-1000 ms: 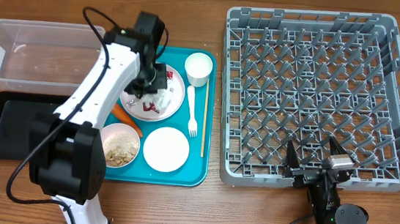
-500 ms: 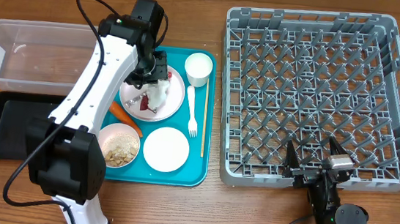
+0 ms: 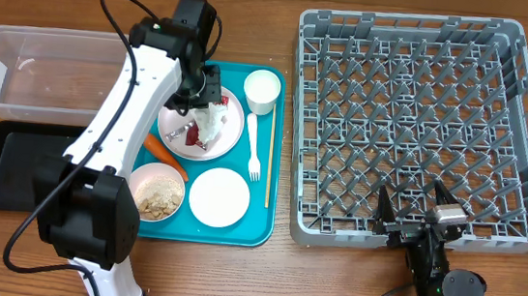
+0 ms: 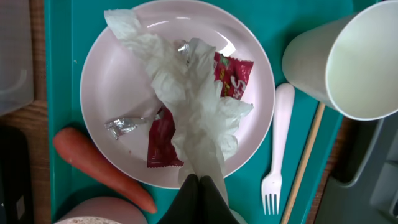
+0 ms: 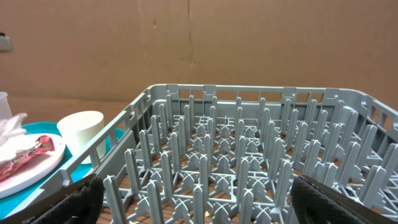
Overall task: Sort waste into correct bins and load items into the dishwasher rack
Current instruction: 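Carry the tissue left and release it into the clear plastic bin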
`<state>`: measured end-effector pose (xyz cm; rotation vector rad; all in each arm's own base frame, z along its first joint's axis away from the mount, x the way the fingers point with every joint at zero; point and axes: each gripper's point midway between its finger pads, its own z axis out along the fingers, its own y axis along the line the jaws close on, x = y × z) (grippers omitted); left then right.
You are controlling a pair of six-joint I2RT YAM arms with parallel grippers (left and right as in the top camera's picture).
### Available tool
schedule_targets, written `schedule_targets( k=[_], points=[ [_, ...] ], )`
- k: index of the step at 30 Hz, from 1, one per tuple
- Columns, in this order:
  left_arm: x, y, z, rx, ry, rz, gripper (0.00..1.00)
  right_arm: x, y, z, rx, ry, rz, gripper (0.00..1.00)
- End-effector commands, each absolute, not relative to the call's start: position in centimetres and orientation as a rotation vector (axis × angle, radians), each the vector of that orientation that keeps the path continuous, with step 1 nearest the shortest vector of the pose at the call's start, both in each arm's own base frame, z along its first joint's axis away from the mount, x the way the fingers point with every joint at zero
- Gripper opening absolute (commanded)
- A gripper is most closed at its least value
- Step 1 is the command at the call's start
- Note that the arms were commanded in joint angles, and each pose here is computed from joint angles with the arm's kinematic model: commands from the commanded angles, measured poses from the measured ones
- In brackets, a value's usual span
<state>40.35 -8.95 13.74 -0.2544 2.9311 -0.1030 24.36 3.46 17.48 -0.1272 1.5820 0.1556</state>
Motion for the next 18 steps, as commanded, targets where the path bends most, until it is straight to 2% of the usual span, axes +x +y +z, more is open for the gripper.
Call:
schedule_targets(
  k=[1, 9, 18],
  points=[
    [42.2, -9.2, 19.0, -0.262, 2.816, -0.211, 0.04, 24.4, 3.5, 17.2, -0.126, 1.582, 0.161, 1.00],
    [42.3, -7.0, 26.0, -0.320, 2.718, -0.215, 0.04, 24.4, 3.5, 17.2, -0.126, 1.582, 0.161, 1.00],
    [42.2, 2.3, 26.2, -0.739, 2.635, -0.083, 0.04, 24.4, 3.5, 17.2, -0.126, 1.582, 0.161, 1.00]
  ],
)
